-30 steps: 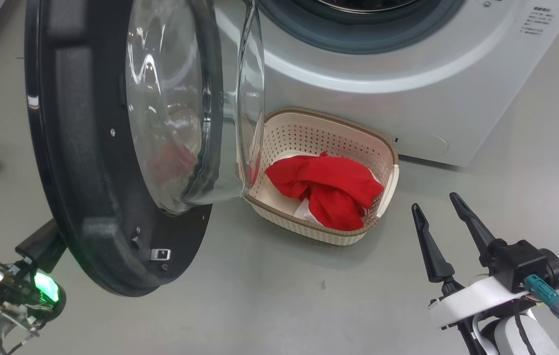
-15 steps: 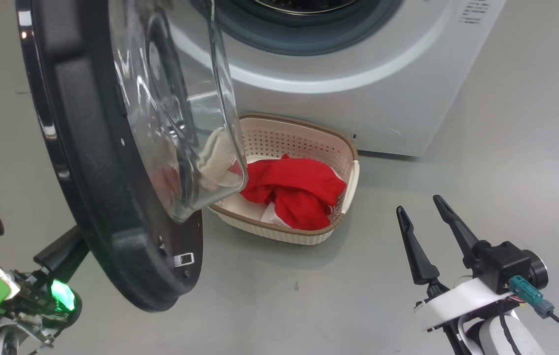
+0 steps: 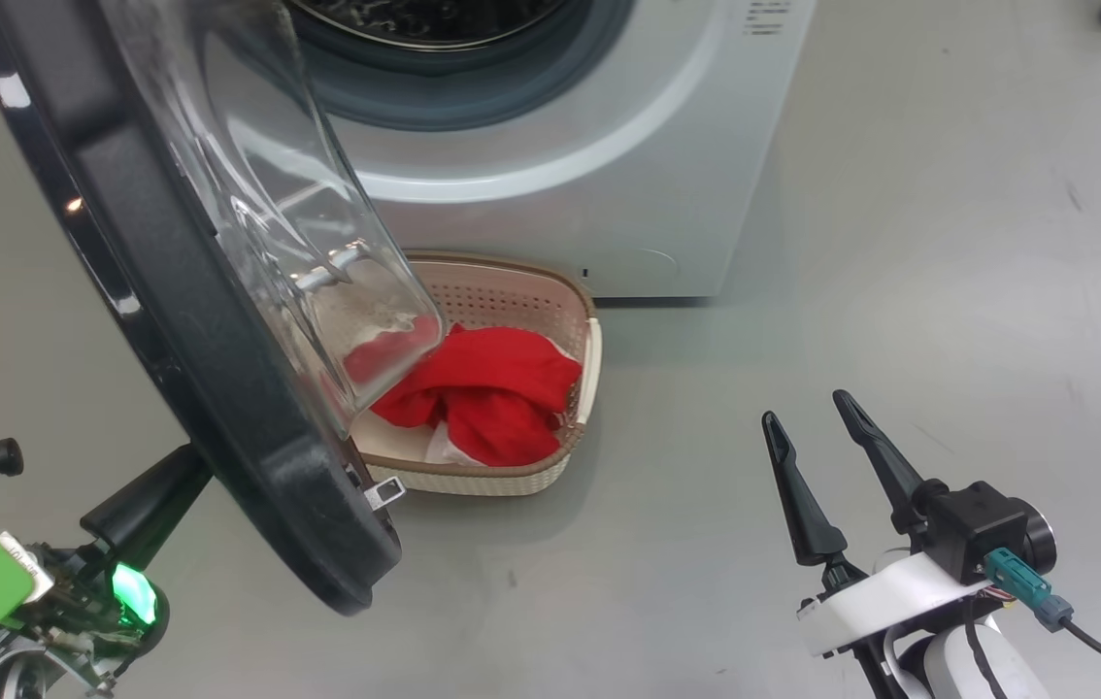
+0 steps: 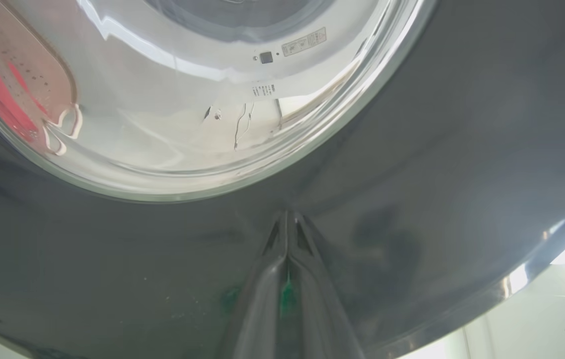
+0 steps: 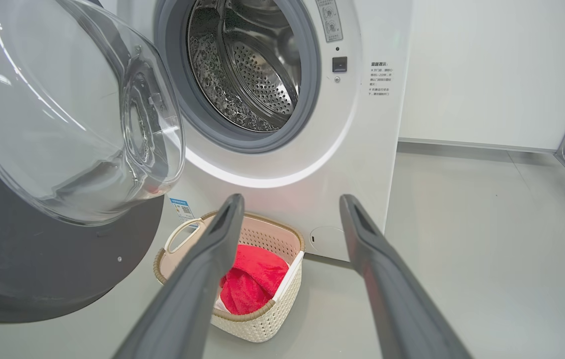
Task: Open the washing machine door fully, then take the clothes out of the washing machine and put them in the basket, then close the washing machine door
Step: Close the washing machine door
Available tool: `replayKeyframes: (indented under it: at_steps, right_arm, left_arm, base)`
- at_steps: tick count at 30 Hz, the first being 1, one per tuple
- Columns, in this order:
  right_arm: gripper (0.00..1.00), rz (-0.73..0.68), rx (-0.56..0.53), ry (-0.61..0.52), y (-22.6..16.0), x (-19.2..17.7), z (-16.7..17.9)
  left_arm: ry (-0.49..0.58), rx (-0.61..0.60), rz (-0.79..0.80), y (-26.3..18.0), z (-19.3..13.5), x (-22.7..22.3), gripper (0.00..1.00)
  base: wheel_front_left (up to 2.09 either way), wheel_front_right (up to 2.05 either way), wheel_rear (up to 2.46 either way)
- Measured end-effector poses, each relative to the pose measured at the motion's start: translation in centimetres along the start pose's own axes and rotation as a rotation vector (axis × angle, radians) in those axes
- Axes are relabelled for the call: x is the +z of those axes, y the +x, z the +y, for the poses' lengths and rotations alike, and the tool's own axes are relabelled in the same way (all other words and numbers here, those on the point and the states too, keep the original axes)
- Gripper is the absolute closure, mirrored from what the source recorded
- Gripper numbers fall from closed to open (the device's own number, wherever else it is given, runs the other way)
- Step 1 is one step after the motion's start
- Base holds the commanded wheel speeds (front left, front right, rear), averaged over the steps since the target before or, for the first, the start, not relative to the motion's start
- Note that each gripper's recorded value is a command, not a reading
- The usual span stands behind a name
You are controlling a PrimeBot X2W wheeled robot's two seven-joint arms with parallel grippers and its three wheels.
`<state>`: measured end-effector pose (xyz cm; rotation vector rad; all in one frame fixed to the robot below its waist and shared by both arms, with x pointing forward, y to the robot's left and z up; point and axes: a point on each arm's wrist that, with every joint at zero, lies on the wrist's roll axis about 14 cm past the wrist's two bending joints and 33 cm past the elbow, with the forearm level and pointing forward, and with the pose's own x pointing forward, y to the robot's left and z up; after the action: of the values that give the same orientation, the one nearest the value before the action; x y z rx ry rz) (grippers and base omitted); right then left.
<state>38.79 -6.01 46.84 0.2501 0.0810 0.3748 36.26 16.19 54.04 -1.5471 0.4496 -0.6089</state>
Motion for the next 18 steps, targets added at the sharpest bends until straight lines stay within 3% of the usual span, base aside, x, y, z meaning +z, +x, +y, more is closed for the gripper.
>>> replayKeyframes:
  at_steps: [18]
  right_arm:
    - [0.00,-0.026,-0.186,0.003,-3.1,0.8,-4.8]
  left_arm:
    - [-0.013,-0.009,0.163,7.3,1.6,-2.1,1.00]
  base:
    - [0.00,0.00,0.00]
